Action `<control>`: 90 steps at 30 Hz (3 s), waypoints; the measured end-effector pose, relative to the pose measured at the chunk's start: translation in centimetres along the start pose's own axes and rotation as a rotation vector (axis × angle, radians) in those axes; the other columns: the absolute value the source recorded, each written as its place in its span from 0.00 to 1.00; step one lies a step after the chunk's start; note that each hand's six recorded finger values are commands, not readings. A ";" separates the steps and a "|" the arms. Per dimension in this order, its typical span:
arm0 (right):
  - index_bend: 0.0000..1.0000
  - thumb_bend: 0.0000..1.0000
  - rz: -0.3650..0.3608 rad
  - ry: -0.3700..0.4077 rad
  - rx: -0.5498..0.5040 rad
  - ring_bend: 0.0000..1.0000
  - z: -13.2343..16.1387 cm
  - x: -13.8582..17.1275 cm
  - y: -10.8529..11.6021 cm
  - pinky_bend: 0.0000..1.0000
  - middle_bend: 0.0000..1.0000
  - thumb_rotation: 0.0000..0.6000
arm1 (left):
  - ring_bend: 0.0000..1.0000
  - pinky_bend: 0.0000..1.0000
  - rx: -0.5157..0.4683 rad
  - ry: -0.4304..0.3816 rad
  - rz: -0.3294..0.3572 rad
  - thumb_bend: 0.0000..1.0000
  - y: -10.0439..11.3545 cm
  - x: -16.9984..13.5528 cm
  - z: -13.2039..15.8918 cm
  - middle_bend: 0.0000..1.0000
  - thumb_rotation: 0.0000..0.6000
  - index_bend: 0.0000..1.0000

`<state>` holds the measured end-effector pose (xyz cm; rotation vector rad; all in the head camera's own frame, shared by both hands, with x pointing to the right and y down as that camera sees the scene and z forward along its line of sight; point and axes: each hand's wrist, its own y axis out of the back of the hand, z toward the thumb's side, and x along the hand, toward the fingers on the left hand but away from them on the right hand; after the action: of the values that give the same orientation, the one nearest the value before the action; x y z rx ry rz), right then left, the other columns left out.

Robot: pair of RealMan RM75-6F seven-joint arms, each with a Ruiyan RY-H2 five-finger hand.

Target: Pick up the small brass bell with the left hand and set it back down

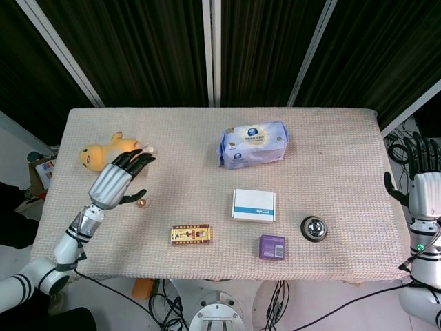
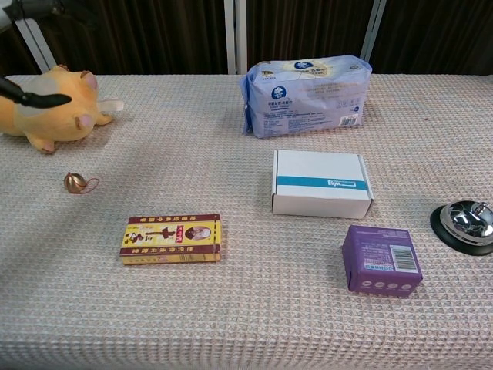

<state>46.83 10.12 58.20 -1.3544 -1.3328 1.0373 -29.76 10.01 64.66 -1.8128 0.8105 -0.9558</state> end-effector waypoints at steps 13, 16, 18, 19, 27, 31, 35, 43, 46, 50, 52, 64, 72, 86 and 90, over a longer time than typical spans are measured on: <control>0.00 0.29 -0.002 -0.001 -0.058 0.00 2.1 1.7 2.0 0.00 0.00 1.00 | 0.21 0.32 0.098 0.073 -0.320 0.28 -6.3 -3.7 -1.7 0.24 1.00 0.30; 0.00 0.29 0.003 0.001 -0.048 0.00 2.5 2.0 2.5 0.00 0.00 1.00 | 0.21 0.33 0.083 0.074 -0.314 0.31 -7.2 -3.4 -1.7 0.26 1.00 0.33; 0.00 0.29 0.016 -0.007 -0.043 0.00 2.6 2.3 2.5 0.00 0.00 1.00 | 0.22 0.34 0.074 0.078 -0.304 0.31 -7.6 -3.2 -1.8 0.27 1.00 0.34; 0.00 0.29 0.030 -0.017 -0.043 0.00 2.5 2.5 2.4 0.00 0.00 1.00 | 0.23 0.34 0.071 0.081 -0.297 0.31 -7.8 -3.0 -1.9 0.27 1.00 0.34; 0.00 0.32 0.115 -0.074 -0.018 0.00 1.7 3.7 1.5 0.00 0.00 1.00 | 0.26 0.37 0.072 0.096 -0.270 0.31 -8.4 -2.5 -2.4 0.32 1.00 0.39; 0.00 0.33 0.123 -0.072 -0.012 0.00 1.7 3.8 1.4 0.00 0.00 1.00 | 0.27 0.38 0.081 0.120 -0.271 0.31 -8.3 -3.0 -3.3 0.33 1.00 0.41; 0.00 0.33 0.125 -0.068 -0.008 0.00 1.8 3.7 1.3 0.00 0.00 1.00 | 0.28 0.40 0.081 0.129 -0.272 0.31 -8.3 -3.2 -3.6 0.35 1.00 0.43; 0.00 0.36 0.129 -0.077 -0.007 0.00 1.6 3.9 1.3 0.00 0.00 1.00 | 0.30 0.42 0.072 0.126 -0.267 0.31 -8.8 -2.9 -3.3 0.38 1.00 0.45; 0.00 0.36 0.129 -0.080 -0.006 0.00 1.5 3.9 1.3 0.00 0.00 1.00 | 0.32 0.43 0.064 0.128 -0.264 0.31 -9.0 -2.7 -3.3 0.40 1.00 0.47; 0.00 0.36 0.131 -0.082 -0.004 0.00 1.4 3.9 1.3 0.00 0.00 1.00 | 0.33 0.44 0.066 0.126 -0.256 0.31 -9.0 -2.5 -3.3 0.41 1.00 0.48; 0.00 0.36 0.134 -0.083 -0.004 0.00 1.4 3.9 1.2 0.00 0.00 1.00 | 0.33 0.44 0.067 0.128 -0.255 0.32 -9.0 -2.5 -3.3 0.42 1.00 0.49; 0.00 0.36 0.139 -0.090 -0.003 0.00 1.1 4.1 1.1 0.00 0.00 1.00 | 0.34 0.45 0.063 0.134 -0.259 0.35 -9.4 -2.4 -3.4 0.43 1.00 0.50; 0.00 0.36 0.142 -0.095 -0.002 0.00 0.9 4.1 1.0 0.00 0.00 1.00 | 0.35 0.45 0.061 0.134 -0.263 0.38 -9.6 -2.4 -3.4 0.43 1.00 0.51; 0.00 0.35 0.154 -0.105 0.007 0.00 0.7 4.3 0.7 0.00 0.00 1.00 | 0.37 0.47 0.053 0.141 -0.258 0.39 -9.6 -2.4 -3.5 0.46 1.00 0.54; 0.00 0.35 0.155 -0.105 0.009 0.00 0.7 4.3 0.7 0.00 0.00 1.00 | 0.37 0.48 0.048 0.140 -0.257 0.40 -9.6 -2.4 -3.5 0.46 1.00 0.54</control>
<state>46.53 14.48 57.57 -1.4307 -1.3140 1.2324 -32.70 14.20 73.84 -1.8536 0.6419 -1.2679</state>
